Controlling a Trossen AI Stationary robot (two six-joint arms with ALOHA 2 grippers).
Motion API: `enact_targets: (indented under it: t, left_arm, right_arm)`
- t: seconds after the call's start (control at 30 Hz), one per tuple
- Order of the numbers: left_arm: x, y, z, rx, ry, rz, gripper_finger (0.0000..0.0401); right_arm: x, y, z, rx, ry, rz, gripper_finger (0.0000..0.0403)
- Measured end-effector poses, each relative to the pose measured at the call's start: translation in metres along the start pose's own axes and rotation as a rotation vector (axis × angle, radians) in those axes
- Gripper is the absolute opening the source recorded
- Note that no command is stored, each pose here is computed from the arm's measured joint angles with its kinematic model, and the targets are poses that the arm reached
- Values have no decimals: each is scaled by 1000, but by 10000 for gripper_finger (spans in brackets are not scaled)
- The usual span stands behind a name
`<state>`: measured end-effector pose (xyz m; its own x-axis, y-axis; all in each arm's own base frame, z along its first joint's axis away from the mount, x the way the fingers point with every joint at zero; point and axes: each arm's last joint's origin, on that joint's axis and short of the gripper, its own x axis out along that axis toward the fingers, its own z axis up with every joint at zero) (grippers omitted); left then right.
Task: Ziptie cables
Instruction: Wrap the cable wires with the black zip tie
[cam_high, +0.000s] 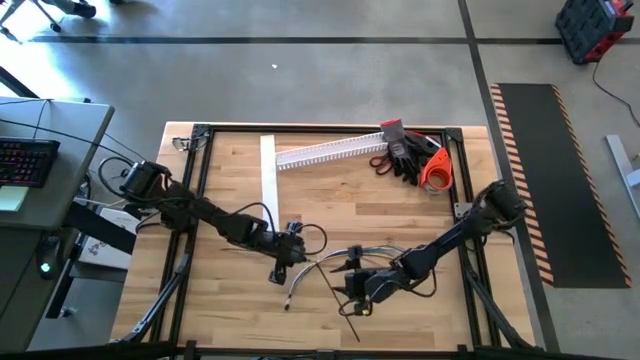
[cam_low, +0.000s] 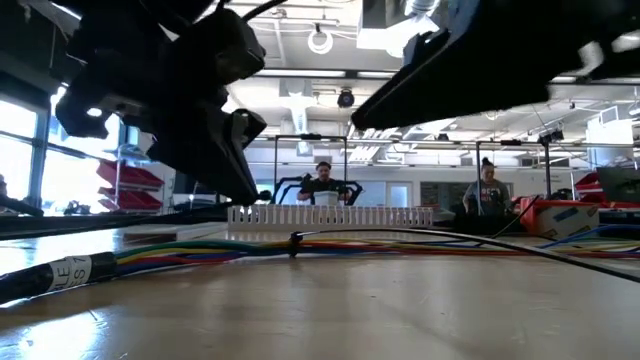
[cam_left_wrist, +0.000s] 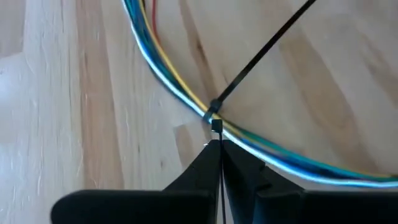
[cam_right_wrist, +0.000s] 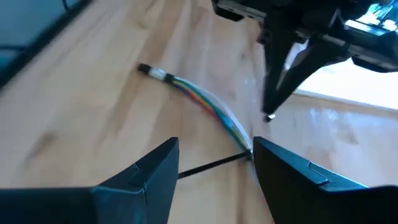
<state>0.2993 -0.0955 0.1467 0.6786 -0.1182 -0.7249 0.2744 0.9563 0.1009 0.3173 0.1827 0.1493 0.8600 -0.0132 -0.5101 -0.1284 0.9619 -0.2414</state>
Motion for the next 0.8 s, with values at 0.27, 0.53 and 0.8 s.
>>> enact_targets:
  t: [0.27,0.53,0.8]
  left_arm:
    - [-3,-2,12,-35,-116,-79,0]
    - [-4,-3,19,-51,-188,-123,0]
    - [-4,-3,21,-63,-205,-124,0]
  right_arm:
    - [17,-5,-4,-330,-42,-56,156]
    - [24,-3,-5,-589,-63,-197,128]
    - [25,-2,-4,-675,-82,-165,123]
